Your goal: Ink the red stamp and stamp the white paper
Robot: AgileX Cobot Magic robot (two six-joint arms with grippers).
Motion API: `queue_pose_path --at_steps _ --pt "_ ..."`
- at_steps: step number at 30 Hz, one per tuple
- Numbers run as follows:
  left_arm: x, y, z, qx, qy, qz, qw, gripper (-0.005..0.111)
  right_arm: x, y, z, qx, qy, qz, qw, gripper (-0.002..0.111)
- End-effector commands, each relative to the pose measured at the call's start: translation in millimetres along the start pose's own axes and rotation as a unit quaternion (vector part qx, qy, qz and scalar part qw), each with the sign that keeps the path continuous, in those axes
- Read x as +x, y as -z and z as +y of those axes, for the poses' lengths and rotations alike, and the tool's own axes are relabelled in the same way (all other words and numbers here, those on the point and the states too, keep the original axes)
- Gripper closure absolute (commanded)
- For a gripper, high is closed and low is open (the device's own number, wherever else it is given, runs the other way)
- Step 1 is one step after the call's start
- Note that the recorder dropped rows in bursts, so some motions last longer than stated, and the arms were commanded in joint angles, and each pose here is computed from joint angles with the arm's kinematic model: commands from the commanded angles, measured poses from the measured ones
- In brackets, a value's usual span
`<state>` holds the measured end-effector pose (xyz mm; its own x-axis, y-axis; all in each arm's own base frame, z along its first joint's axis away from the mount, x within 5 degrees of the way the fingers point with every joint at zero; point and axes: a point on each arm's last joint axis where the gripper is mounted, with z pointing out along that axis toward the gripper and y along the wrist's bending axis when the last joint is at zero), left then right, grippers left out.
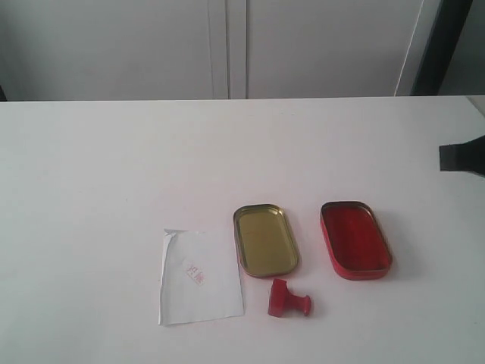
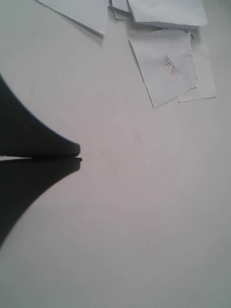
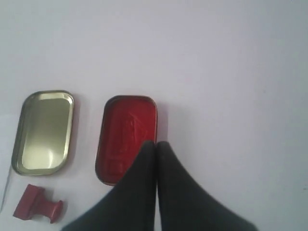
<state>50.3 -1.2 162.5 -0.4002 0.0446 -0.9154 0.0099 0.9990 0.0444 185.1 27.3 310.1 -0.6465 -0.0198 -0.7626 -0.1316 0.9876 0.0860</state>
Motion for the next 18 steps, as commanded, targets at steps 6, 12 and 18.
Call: queue_pose_path --at_steps 6,12,18 --pt "0 0 -0.3 0.002 0.006 -0.004 1.0 0.107 5 64 3 0.001 0.01 -0.111 0.994 0.108" --pt "0 0 -0.3 0.002 0.006 -0.004 1.0 0.107 23 89 4 0.001 0.015 -0.156 0.988 0.108" --pt "0 0 -0.3 0.002 0.006 -0.004 1.0 0.107 61 90 1 0.005 0.017 -0.186 0.982 0.108"
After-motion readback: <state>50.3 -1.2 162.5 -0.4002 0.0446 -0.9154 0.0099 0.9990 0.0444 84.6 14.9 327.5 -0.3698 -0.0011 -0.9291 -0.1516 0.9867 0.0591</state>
